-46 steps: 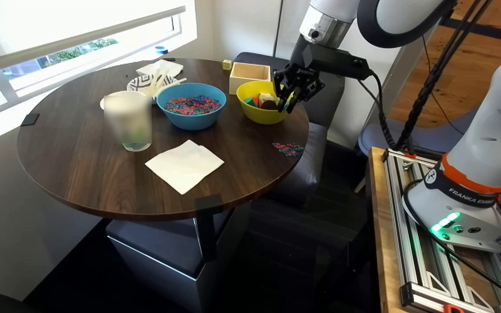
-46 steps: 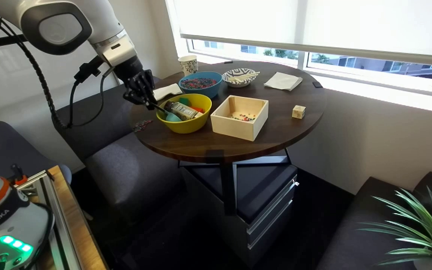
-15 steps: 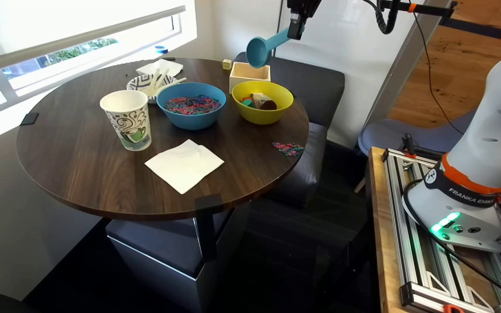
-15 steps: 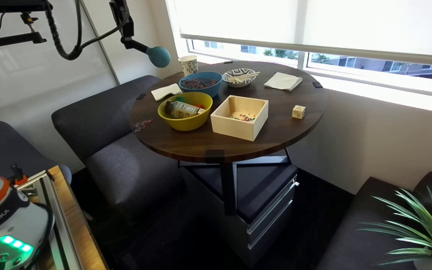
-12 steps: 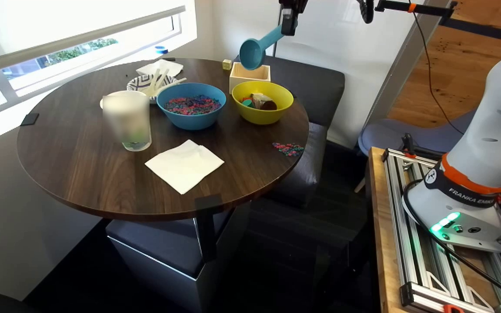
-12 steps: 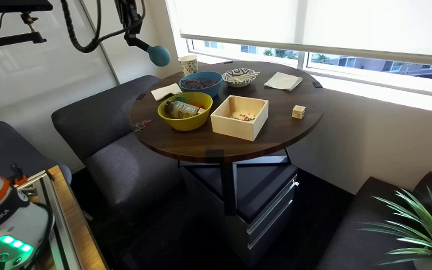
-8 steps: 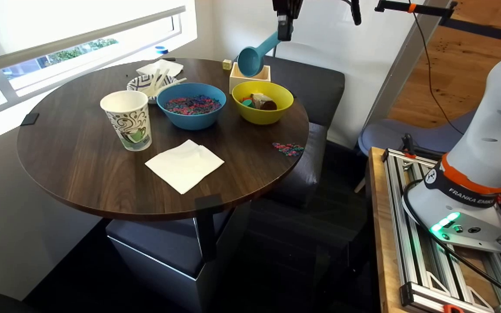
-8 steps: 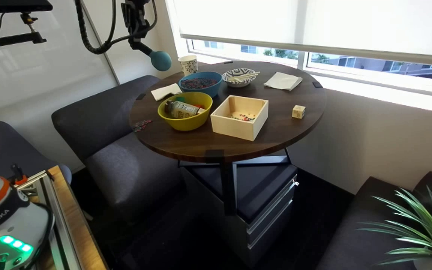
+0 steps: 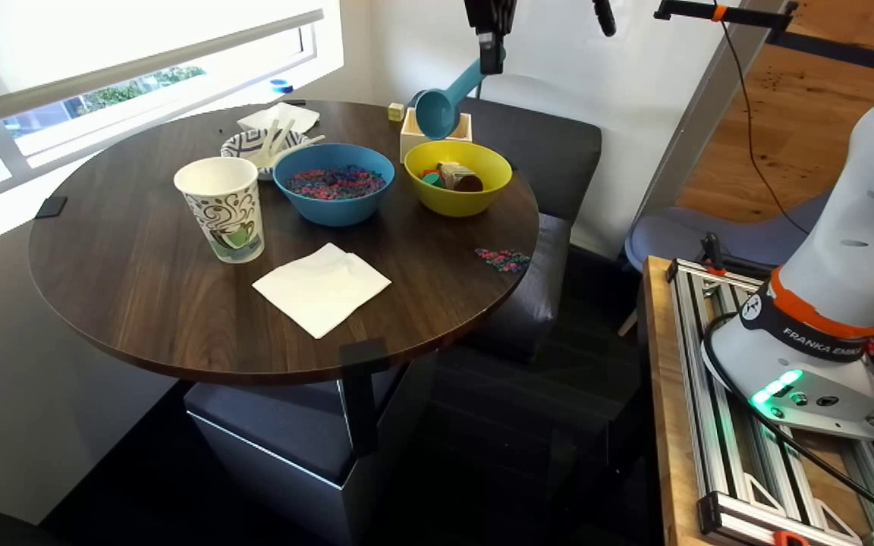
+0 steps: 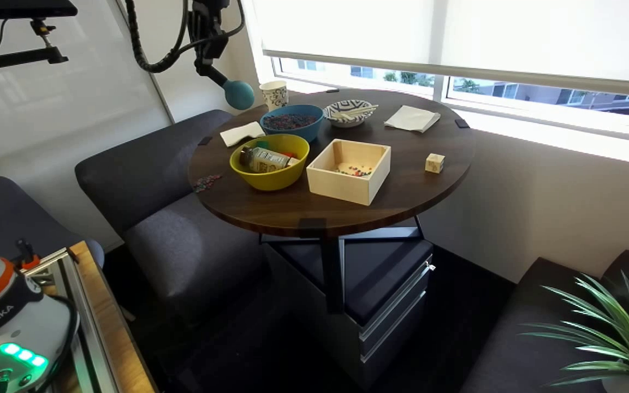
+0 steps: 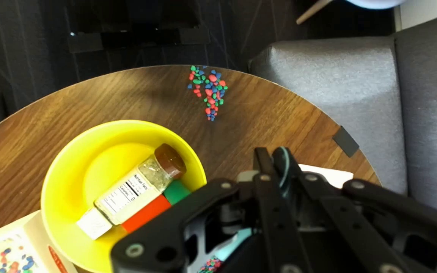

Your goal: Scoop up cereal from the blue bowl and pour them into the cup

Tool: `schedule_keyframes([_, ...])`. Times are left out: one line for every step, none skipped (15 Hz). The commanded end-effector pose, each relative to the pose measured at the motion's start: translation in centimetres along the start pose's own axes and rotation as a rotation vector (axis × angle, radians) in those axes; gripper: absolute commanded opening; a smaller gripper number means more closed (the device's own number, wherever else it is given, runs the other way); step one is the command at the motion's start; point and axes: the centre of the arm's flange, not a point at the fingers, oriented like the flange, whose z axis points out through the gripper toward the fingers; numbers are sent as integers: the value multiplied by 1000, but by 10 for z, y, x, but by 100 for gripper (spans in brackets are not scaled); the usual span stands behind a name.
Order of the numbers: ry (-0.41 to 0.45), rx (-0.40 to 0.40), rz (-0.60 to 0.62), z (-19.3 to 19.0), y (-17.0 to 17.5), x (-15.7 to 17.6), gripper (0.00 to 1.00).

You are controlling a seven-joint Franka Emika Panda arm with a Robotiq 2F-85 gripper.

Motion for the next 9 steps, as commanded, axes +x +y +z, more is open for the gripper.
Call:
schedule_keyframes([-81,-118,-59,-22,-16,57,2])
schedule_keyframes([-80,-142,-76,-27,-17,72,2])
schedule_keyframes([-75,-163,-91,-30,-16,86,2])
schedule_keyframes([-74,-184,-82,-33,-12,102,2])
schedule_keyframes([-81,-168,-66,-34,-8,109,2])
schedule_keyframes([-45,-150,-60,-15,-13,71,2])
schedule_keyframes([-45,-152,-57,-14,-11,80,8])
schedule_keyframes([-50,-151,-54,-12,-9,82,8])
schedule_keyframes([-51,-151,-54,-11,-9,81,8])
